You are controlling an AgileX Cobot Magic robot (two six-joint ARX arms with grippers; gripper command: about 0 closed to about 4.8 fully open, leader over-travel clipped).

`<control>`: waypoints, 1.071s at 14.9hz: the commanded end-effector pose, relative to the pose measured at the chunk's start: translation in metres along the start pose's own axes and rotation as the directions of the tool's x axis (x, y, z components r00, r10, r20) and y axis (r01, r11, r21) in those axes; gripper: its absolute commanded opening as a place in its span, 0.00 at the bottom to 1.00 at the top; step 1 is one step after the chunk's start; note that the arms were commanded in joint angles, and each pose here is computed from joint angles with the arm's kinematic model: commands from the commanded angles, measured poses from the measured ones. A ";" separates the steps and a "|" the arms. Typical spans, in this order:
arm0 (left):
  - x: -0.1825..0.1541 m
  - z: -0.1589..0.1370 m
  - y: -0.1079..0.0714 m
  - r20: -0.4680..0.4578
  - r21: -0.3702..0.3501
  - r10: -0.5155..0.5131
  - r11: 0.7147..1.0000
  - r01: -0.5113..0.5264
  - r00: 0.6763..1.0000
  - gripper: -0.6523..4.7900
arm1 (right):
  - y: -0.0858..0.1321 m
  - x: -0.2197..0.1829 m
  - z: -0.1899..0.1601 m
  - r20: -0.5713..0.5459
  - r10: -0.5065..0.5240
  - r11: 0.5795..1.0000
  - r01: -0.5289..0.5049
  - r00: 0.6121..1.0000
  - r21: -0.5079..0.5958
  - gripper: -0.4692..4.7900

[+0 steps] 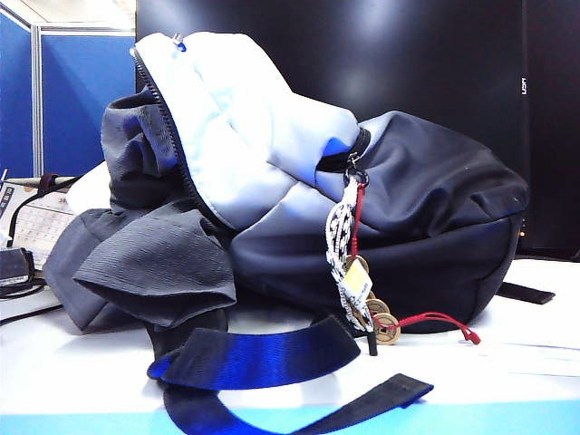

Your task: Put the gray clothes into the backpack.

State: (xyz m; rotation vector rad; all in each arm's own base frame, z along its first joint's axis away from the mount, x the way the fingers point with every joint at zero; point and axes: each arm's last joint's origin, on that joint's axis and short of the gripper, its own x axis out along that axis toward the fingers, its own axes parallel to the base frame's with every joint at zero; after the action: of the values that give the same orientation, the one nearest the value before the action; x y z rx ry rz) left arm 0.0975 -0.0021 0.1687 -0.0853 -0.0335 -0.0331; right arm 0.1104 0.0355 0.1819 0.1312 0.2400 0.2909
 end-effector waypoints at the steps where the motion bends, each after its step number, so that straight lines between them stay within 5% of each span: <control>1: 0.000 0.002 0.000 0.015 0.007 0.003 1.000 -0.003 1.000 0.11 | 0.000 0.000 0.003 0.015 0.002 1.000 -0.002 1.000 0.000 0.08; 13: 0.000 0.001 0.000 0.007 0.003 -0.008 1.000 0.008 1.000 0.11 | 0.001 0.000 0.003 0.016 0.003 1.000 -0.003 1.000 0.000 0.08; 16: 0.000 0.001 0.000 0.007 0.003 -0.008 1.000 0.008 1.000 0.11 | -0.001 -0.013 0.004 0.068 -0.048 0.988 0.058 0.996 -0.142 0.08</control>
State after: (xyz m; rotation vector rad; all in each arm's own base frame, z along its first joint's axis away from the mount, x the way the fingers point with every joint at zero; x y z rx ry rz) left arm 0.0975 -0.0022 0.1684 -0.0822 -0.0304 -0.0364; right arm 0.1022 0.0316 0.1848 0.0333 0.1849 0.2670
